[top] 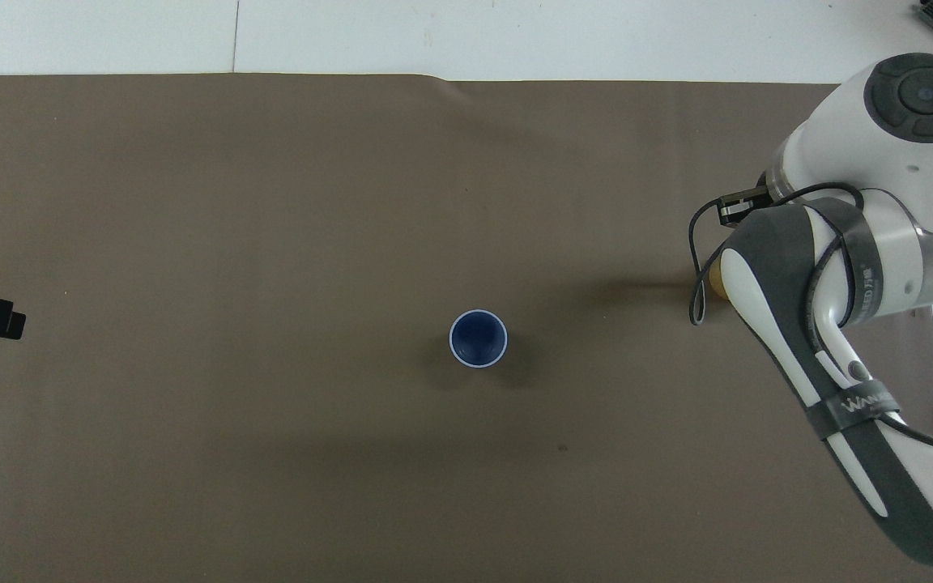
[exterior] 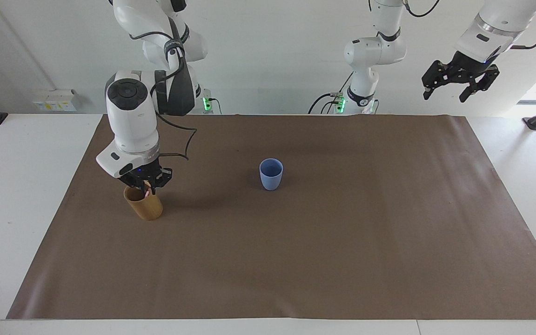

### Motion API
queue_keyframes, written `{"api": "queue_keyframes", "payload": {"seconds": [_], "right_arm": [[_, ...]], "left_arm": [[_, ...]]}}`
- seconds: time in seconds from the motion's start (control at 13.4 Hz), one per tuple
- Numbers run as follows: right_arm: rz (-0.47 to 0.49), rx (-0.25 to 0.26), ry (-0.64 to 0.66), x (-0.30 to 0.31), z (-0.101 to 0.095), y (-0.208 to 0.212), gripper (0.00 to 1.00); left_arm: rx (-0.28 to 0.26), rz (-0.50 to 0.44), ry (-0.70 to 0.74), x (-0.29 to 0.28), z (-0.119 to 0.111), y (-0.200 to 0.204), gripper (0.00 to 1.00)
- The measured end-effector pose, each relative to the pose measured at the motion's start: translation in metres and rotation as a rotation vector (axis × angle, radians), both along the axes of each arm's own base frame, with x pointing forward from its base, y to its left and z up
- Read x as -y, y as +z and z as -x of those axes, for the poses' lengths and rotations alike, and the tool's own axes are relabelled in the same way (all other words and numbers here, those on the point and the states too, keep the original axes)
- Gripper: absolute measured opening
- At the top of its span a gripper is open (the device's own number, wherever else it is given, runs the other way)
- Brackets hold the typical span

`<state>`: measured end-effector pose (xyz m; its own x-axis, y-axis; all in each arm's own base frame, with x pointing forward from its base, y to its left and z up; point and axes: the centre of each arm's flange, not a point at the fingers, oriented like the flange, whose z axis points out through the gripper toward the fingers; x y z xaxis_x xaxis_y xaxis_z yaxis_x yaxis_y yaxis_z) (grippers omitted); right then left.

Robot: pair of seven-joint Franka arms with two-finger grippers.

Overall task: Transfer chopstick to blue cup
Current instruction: 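Grasp the pink stick with the right gripper and lift it out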

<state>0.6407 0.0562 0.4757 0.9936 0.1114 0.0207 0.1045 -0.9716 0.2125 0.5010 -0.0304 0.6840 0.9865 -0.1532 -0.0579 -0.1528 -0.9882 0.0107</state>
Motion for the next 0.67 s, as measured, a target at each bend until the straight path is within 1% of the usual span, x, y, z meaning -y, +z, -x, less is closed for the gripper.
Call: {"api": "queue_keyframes", "payload": {"seconds": [0.22, 0.37, 0.52, 0.6, 0.67], "right_arm": [[-0.003, 0.038, -0.006, 0.005, 0.005, 0.024, 0.09], [-0.008, 0.086, -0.016, 0.011, 0.012, 0.054, 0.09], [-0.015, 0.144, -0.036, 0.023, 0.027, 0.098, 0.09], [-0.036, 0.159, -0.05, 0.026, 0.037, 0.117, 0.09], [-0.077, 0.167, -0.062, 0.025, 0.048, 0.134, 0.09]], "left_arm": [[0.002, 0.0, 0.004, -0.002, 0.0, 0.001, 1.0], [0.002, 0.0, 0.005, -0.003, 0.0, 0.001, 1.0], [0.002, 0.001, 0.006, -0.003, 0.0, 0.001, 1.0], [0.002, 0.001, 0.006, -0.003, 0.0, 0.001, 1.0], [0.002, 0.001, 0.006, -0.003, 0.0, 0.001, 1.0]]}}
